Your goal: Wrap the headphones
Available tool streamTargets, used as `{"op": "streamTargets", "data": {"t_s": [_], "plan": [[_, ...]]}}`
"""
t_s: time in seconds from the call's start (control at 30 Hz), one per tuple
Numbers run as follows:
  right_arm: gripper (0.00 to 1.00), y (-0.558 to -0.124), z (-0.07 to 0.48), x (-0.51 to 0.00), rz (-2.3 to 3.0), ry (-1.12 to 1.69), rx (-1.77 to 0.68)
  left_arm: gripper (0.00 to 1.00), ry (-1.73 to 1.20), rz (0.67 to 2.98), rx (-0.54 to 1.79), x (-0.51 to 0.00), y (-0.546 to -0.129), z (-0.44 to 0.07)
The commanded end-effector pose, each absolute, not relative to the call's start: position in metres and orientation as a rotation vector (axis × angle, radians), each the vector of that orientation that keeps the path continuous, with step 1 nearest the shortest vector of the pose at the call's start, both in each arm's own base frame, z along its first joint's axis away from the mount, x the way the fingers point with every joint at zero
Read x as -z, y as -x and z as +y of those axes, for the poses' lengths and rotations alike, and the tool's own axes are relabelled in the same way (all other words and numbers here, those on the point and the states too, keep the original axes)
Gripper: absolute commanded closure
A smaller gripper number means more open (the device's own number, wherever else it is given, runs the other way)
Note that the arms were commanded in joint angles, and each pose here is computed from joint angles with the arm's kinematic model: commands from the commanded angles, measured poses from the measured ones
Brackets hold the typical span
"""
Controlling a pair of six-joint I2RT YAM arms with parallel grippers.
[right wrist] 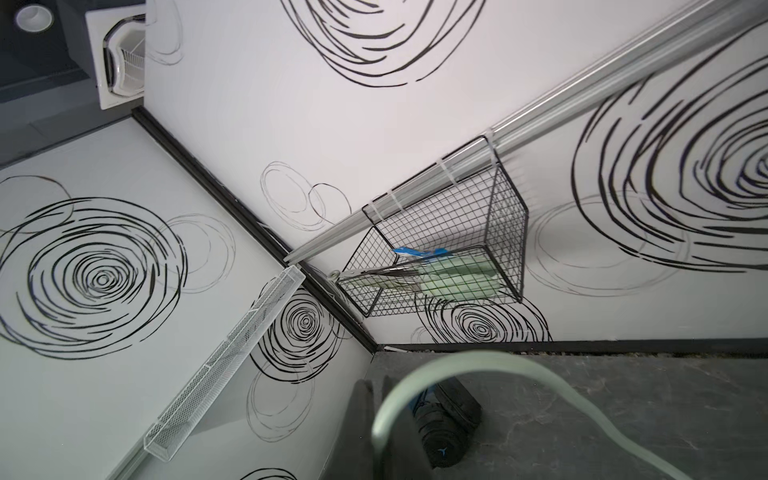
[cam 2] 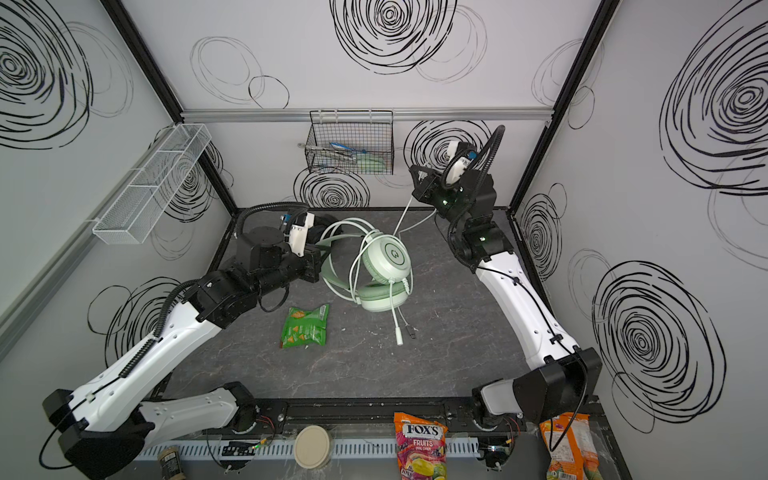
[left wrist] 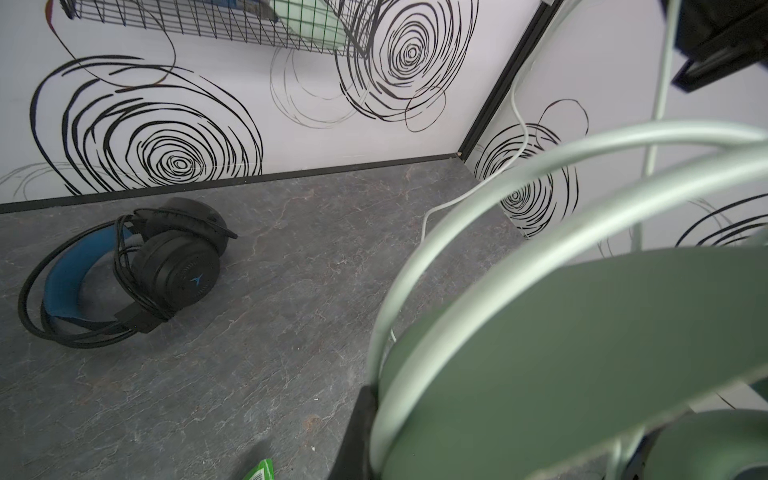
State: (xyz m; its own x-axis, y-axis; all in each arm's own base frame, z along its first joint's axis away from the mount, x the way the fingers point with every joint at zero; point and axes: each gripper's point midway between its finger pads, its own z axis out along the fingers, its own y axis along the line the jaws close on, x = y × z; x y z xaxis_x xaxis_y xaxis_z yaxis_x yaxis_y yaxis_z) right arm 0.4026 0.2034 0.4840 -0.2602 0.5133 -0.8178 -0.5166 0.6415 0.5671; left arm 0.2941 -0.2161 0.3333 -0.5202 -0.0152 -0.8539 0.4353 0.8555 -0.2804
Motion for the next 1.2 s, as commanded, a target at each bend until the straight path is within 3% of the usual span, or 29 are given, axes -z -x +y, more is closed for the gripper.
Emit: {"op": "streamTargets", "data": {"t_s": [0.0,0.33,0.57,0.8,1.17], "plan": [[1.0,-0.385,0.213,-0.524,1.432,0.168,-0.863,1.0,-0.387,2.059,0.587,-0.323,-0.287,-0.227],[0.96,-0.32,0.247,-0.535,1.31,0.395,-0.769,1.0,-0.404,2.1,0.502,-0.31,-0.293,-0.229],[0.95,-0.278,0.252,-0.553,1.2,0.454,-0.636,1.0,-0.274,2.108,0.183,-0.312,-0.306,-0.195],[0.94,-0.238,0.26,-0.563,1.143,0.477,-0.516,1.0,-0.091,1.997,-0.091,-0.349,-0.313,-0.157],[0.9,-0.19,0.289,-0.548,1.136,0.584,-0.213,1.0,0.141,1.774,-0.086,-0.422,-0.314,-0.141]]}}
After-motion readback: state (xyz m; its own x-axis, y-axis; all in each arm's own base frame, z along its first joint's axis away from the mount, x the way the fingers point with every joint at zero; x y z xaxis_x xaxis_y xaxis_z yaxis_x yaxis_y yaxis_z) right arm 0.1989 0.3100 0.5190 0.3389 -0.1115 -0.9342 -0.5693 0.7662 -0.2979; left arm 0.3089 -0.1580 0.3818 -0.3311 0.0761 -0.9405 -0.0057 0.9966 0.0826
